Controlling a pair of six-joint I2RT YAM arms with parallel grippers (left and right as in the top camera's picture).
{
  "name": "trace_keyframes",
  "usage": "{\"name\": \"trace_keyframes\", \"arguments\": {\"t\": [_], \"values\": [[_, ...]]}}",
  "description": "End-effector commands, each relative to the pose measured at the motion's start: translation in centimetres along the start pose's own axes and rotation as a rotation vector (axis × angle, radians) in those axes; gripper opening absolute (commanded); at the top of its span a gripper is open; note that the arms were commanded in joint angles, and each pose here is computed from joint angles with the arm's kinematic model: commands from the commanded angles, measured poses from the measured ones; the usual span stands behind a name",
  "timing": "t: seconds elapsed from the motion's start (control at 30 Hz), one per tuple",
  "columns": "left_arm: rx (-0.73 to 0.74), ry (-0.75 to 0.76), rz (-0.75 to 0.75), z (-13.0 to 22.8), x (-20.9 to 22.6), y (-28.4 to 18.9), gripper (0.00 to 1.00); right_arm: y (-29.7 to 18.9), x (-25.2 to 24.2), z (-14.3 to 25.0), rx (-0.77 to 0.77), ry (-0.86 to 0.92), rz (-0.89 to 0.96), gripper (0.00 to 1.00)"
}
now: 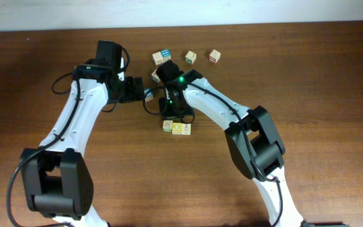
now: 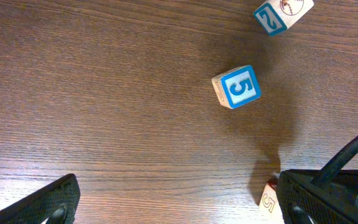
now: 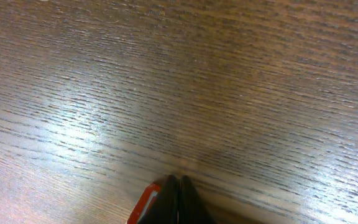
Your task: Rotate 4 blocks
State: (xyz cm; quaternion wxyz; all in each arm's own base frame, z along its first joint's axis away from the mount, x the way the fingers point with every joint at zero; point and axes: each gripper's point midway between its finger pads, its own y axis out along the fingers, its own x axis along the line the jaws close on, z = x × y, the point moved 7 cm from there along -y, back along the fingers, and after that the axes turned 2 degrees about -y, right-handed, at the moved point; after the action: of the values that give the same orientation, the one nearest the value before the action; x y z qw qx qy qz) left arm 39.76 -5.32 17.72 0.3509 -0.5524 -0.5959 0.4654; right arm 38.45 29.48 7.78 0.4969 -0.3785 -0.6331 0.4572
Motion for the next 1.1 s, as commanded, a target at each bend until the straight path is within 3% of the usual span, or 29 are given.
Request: {"name": "trace_keyframes", "arguments": {"t": [0.0,0.33,0.5,0.67,1.07], "values": [[-0.001,-0.004,-0.006,-0.3,-0.1,0.2,0.99,0.5,0.5,0.2,0.012,-0.006,-0.004,0.04],[-0.001,-0.004,-0.006,-0.3,-0.1,0.2,0.99,0.4,0.5,-0.1,0.001,-0.044,-0.008,0.04],[-0.001,-0.004,-0.006,-0.3,-0.1,0.2,0.99,-0.2,2.1,-1.2,-0.05,-0.166,-0.113,0.09],[-0.001,-0.004,-0.006,-0.3,-0.1,0.2,0.99,-0.4,3.1,-0.5,0.005,-0.15,-0.223,0.09],[-0.001,-0.004,-0.006,-0.3,-0.1,0.2,0.99,-0.3,2.4,0.3,0.051,-0.112,-0.176,0.09]]}}
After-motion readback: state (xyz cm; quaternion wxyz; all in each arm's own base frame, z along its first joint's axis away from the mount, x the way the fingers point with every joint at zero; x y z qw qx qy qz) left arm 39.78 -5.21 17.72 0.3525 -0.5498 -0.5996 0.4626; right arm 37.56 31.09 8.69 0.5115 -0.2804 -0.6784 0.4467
